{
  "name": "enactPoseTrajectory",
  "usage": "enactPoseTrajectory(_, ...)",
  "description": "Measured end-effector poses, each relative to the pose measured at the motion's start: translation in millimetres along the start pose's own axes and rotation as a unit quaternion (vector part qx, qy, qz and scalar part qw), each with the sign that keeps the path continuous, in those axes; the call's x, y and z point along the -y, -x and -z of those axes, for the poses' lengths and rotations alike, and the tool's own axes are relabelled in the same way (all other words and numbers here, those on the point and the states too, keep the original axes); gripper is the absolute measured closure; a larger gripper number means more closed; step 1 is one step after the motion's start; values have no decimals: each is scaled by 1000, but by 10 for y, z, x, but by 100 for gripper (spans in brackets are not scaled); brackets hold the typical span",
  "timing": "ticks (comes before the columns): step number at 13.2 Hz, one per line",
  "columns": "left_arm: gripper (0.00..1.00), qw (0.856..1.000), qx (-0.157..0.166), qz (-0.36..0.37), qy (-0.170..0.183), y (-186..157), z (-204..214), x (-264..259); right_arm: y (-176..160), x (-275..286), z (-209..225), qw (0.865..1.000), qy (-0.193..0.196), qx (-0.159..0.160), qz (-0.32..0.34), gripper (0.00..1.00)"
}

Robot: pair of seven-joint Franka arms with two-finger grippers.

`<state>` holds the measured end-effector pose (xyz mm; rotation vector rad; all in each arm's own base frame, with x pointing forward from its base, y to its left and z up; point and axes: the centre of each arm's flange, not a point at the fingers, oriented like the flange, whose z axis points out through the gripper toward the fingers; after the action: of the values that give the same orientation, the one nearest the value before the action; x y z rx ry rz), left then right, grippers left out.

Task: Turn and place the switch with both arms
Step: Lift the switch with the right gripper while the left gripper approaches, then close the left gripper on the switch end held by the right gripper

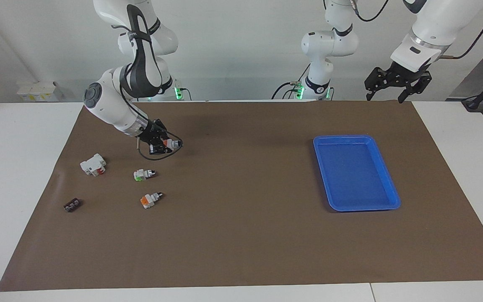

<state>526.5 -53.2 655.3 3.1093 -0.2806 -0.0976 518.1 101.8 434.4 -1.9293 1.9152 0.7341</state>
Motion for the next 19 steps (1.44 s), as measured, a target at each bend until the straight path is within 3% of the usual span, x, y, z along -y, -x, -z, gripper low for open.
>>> enactPoseTrajectory(2, 0, 1000, -2, -3, 26, -6, 4, -78, 423, 40, 243, 997, -17, 77, 7, 58)
enactPoseTrajectory(4, 0, 997, -7, 11, 77, -17, 21, -179, 823, 86, 478, 989, -38, 145, 20, 58)
enactPoseTrajectory(7, 0, 988, -15, 68, 140, -61, 78, -444, 1261, 119, 547, 978, -49, 196, 42, 58)
enactPoseTrajectory(10, 0, 970, -12, 137, 203, -101, 160, -840, 1738, 128, 215, 971, -86, 217, 58, 58)
enactPoseTrajectory(13, 0, 942, -8, 225, 249, -151, 237, -1141, 2138, 91, -230, 968, -103, 216, 74, 58)
enactPoseTrajectory(19, 0, 873, 31, 376, 309, -230, 84, -1752, 2311, 67, -346, 966, -109, 213, 100, 58)
